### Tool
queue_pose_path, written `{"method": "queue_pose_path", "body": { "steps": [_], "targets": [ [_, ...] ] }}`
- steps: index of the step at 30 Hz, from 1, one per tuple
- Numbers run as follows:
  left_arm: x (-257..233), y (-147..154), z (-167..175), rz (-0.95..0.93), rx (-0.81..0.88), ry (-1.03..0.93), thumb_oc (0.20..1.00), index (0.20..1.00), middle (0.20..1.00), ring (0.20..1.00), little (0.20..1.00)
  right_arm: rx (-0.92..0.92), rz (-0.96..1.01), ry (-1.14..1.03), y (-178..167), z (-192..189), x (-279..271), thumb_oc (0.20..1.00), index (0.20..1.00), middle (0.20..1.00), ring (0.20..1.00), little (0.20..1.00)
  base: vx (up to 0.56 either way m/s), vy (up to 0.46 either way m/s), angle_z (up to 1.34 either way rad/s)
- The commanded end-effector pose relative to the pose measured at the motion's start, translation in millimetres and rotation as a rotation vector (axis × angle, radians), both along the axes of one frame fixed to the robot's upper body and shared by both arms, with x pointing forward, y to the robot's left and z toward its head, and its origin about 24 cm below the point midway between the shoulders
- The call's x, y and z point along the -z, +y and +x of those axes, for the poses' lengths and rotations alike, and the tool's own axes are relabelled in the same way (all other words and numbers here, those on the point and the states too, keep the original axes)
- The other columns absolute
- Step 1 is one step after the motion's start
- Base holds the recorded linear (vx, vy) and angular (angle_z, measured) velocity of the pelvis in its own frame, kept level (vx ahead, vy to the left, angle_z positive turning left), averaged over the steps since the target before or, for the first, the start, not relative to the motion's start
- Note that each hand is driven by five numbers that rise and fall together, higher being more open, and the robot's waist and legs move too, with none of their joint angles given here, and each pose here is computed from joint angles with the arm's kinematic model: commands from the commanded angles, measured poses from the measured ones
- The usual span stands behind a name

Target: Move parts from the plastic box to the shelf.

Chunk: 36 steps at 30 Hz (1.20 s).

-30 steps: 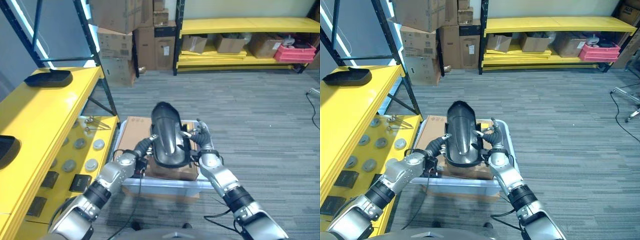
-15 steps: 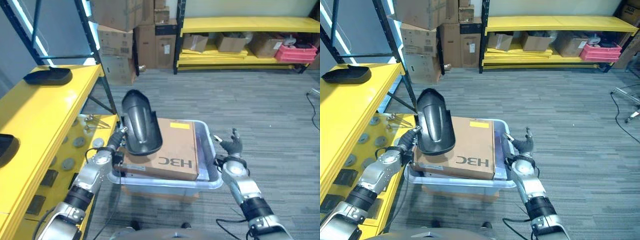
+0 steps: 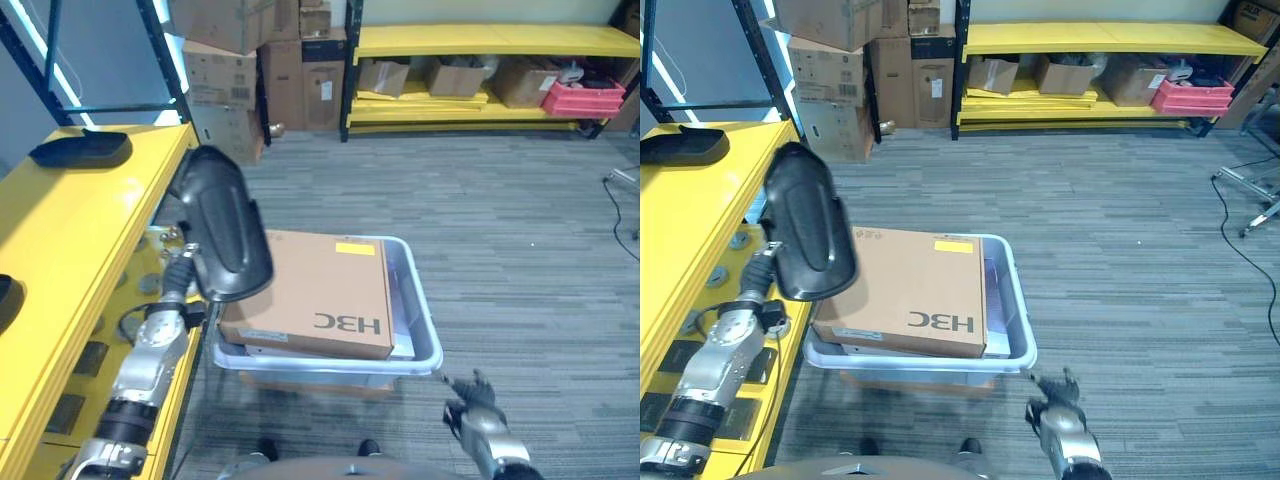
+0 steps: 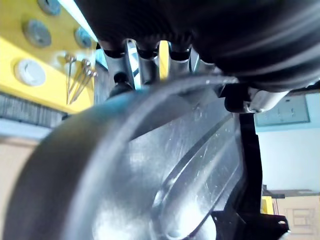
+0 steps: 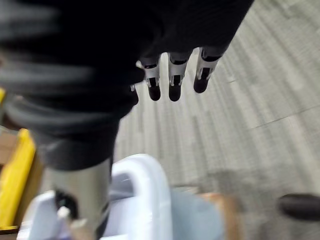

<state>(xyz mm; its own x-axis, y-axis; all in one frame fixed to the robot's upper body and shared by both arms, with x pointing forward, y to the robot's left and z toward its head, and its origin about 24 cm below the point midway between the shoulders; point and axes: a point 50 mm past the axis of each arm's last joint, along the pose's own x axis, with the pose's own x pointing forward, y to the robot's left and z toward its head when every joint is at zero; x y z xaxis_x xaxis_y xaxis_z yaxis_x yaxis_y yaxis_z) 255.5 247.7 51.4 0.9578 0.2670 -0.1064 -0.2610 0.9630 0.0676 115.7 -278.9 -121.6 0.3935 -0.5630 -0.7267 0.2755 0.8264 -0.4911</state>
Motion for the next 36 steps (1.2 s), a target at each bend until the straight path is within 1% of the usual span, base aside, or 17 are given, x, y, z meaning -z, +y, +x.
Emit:
{"method": "queue_pose_path", "body": {
  "steps": [1, 5, 7, 8, 9, 10, 13, 16, 20, 23, 24, 26, 27, 29, 30, 33, 36],
  "targets": [
    [-66, 4, 15, 0.094, 0.008, -0.347, 0.200, 0.200, 0.200, 0.200, 0.200, -0.108, 0.016, 0.092, 1, -9, 8, 1.000, 1.000, 1.000, 1.000, 1.000, -0.04, 0.038, 0.09],
    [-88, 9, 8, 0.109, 0.009, -0.460, 0.200, 0.200, 0.200, 0.200, 0.200, -0.153, 0.053, 0.232, 7, -46, 26, 1.000, 1.000, 1.000, 1.000, 1.000, -0.06, 0.023, 0.21],
    [-92, 8, 7, 0.109, 0.018, -0.485, 0.200, 0.200, 0.200, 0.200, 0.200, -0.156, 0.055, 0.240, 9, -51, 28, 1.000, 1.000, 1.000, 1.000, 1.000, -0.04, -0.015, 0.48],
    [-102, 3, 8, 0.127, 0.057, -0.547, 0.200, 0.200, 0.200, 0.200, 0.200, -0.160, 0.061, 0.241, 12, -65, 31, 1.000, 1.000, 1.000, 1.000, 1.000, -0.04, -0.051, 0.73],
    [-105, -1, 10, 0.126, 0.069, -0.569, 0.200, 0.200, 0.200, 0.200, 0.200, -0.165, 0.065, 0.235, 13, -68, 32, 1.000, 1.000, 1.000, 1.000, 1.000, -0.07, -0.113, 1.69],
    [-112, -9, 13, 0.125, 0.062, -0.599, 0.200, 0.200, 0.200, 0.200, 0.200, -0.168, 0.066, 0.209, 17, -64, 31, 1.000, 1.000, 1.000, 1.000, 1.000, -0.08, -0.115, 2.73],
    [-114, -6, 9, 0.159, -0.012, -0.625, 0.200, 0.200, 0.200, 0.200, 0.200, -0.267, 0.046, 0.200, 20, -56, 30, 1.000, 1.000, 1.000, 1.000, 1.000, -0.09, -0.114, 1.93],
    [-111, 5, 1, 0.191, -0.090, -0.627, 0.200, 0.200, 0.200, 0.200, 0.200, -0.351, 0.014, 0.220, 18, -54, 28, 1.000, 1.000, 1.000, 1.000, 1.000, -0.09, -0.081, 0.63],
    [-103, 24, -9, 0.209, -0.205, -0.584, 0.200, 0.200, 0.200, 0.200, 0.200, -0.406, -0.024, 0.244, 8, -49, 25, 1.000, 1.000, 1.000, 1.000, 1.000, -0.14, -0.062, 0.54],
    [-100, 30, -12, 0.219, -0.221, -0.569, 0.200, 0.200, 0.200, 0.200, 0.200, -0.383, -0.025, 0.244, 5, -50, 24, 1.000, 1.000, 1.000, 1.000, 1.000, -0.11, -0.024, 0.64],
    [-97, 29, -12, 0.212, -0.192, -0.565, 0.200, 0.200, 0.200, 0.200, 0.200, -0.333, -0.012, 0.242, 4, -55, 24, 1.000, 1.000, 1.000, 1.000, 1.000, -0.07, 0.002, 0.70],
    [-94, 29, -12, 0.208, -0.197, -0.551, 0.200, 0.200, 0.200, 0.200, 0.200, -0.326, -0.008, 0.239, 4, -56, 24, 1.000, 1.000, 1.000, 1.000, 1.000, -0.08, 0.035, 1.78],
    [-91, 30, -12, 0.205, -0.211, -0.542, 0.200, 0.200, 0.200, 0.200, 0.200, -0.344, -0.005, 0.242, 5, -54, 24, 1.000, 1.000, 1.000, 1.000, 1.000, -0.11, 0.106, 2.01],
    [-85, 36, -19, 0.224, -0.284, -0.518, 0.200, 0.200, 0.200, 0.200, 0.200, -0.439, 0.004, 0.261, 13, -43, 25, 1.000, 1.000, 1.000, 1.000, 1.000, -0.07, 0.146, 1.34],
    [-84, 37, -21, 0.229, -0.285, -0.514, 0.200, 0.200, 0.200, 0.200, 0.200, -0.459, 0.004, 0.267, 16, -40, 26, 1.000, 1.000, 1.000, 1.000, 1.000, 0.02, 0.149, 1.00],
    [-82, 35, -21, 0.237, -0.304, -0.498, 0.200, 0.200, 0.200, 0.200, 0.200, -0.488, 0.012, 0.269, 21, -37, 28, 1.000, 1.000, 1.000, 1.000, 1.000, 0.09, 0.168, 0.95],
    [-78, 42, -26, 0.244, -0.317, -0.474, 0.200, 0.200, 0.200, 0.200, 0.200, -0.510, 0.023, 0.269, 23, -29, 28, 1.000, 1.000, 1.000, 1.000, 1.000, 0.17, 0.179, 0.85]
  ]
}}
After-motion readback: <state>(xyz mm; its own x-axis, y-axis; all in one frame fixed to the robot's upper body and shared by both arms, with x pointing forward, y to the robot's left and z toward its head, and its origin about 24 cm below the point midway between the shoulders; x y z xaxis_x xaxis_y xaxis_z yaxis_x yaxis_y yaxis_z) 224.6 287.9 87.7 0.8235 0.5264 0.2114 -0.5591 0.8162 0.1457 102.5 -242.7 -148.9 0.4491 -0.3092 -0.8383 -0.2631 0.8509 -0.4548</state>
